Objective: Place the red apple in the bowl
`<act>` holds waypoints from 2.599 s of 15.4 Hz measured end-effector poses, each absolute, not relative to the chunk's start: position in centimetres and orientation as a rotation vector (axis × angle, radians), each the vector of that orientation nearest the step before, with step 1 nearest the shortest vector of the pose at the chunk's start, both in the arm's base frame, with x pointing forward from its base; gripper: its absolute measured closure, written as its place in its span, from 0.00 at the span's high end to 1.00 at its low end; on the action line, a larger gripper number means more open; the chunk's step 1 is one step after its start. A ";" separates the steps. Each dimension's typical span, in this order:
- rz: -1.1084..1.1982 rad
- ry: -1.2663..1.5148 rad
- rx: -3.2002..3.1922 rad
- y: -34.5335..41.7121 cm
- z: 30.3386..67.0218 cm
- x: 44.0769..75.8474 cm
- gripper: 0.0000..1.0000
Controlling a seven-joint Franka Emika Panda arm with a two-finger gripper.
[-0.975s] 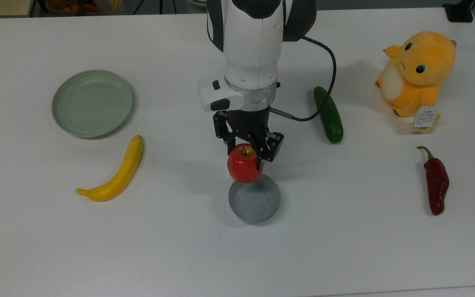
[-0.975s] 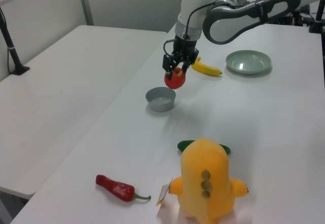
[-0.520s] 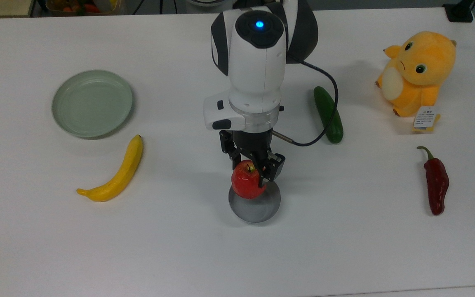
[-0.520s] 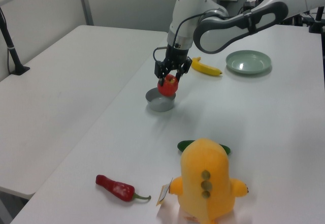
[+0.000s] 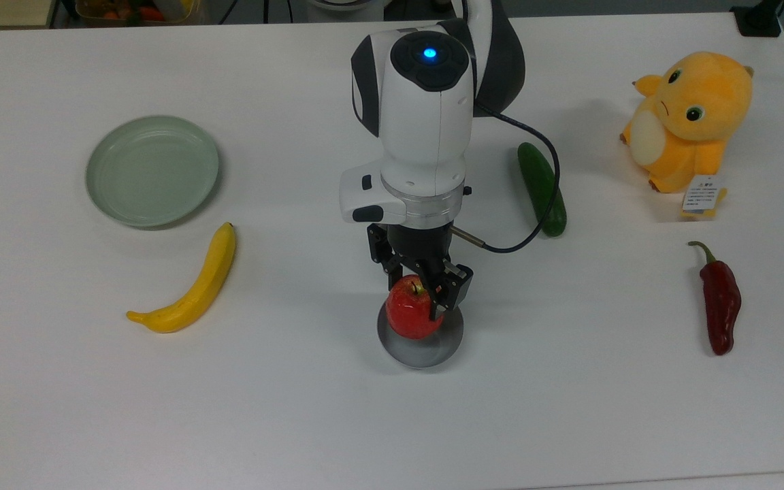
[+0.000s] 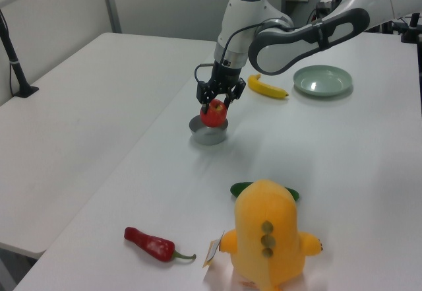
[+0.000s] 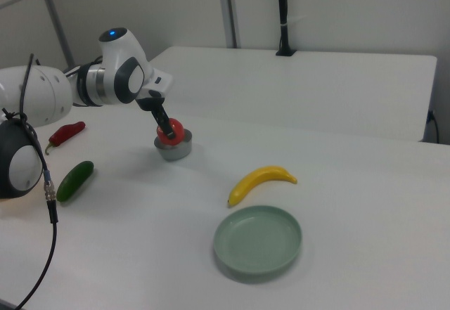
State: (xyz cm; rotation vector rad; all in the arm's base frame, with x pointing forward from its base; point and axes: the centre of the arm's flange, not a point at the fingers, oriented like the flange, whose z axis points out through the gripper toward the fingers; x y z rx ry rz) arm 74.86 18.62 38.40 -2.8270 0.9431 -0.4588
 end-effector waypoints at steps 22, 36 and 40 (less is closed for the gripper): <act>-0.165 0.052 -3.192 20.2 44.7 65.9 1.00; -0.165 0.107 -3.104 12.3 52.2 56.7 1.00; -0.162 0.175 -3.080 10.2 52.5 56.6 1.00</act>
